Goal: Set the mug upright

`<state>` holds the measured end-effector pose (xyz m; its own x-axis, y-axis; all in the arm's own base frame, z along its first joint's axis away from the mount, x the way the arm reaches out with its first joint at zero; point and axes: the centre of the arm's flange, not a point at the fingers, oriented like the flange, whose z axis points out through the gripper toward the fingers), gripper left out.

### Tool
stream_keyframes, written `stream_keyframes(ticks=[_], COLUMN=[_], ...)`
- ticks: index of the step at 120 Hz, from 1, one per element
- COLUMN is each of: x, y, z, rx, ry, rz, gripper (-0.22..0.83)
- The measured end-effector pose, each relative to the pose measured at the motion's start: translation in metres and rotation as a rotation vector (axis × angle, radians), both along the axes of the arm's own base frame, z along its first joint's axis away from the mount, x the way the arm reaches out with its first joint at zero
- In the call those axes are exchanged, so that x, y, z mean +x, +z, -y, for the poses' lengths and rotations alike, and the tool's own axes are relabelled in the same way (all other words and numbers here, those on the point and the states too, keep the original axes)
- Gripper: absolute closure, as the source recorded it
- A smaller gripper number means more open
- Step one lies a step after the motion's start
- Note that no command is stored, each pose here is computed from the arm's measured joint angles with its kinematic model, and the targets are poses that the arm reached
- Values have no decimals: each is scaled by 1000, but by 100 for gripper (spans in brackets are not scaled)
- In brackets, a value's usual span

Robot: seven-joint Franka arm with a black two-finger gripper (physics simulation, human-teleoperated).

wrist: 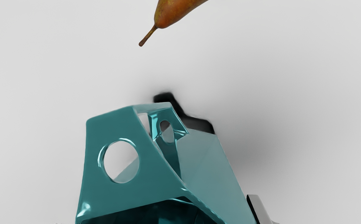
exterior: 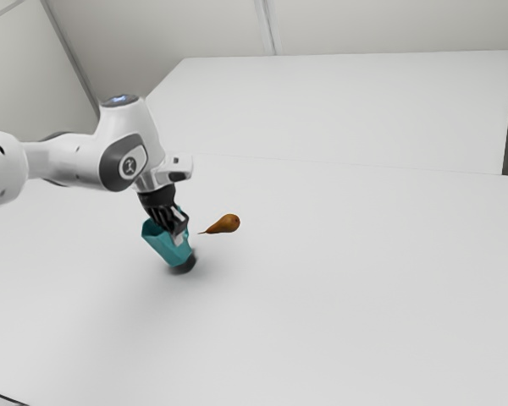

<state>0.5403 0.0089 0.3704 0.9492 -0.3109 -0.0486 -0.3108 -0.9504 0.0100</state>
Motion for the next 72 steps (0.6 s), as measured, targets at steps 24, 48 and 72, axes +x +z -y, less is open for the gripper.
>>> stream_keyframes(ticks=[24,48,72], x=[-5,-4,-4], y=[-14,-24,-28], z=[2,5,5], rx=[4,16,19], ry=[71,104,142], rz=[-8,-19,-28], gripper=[78,78,78])
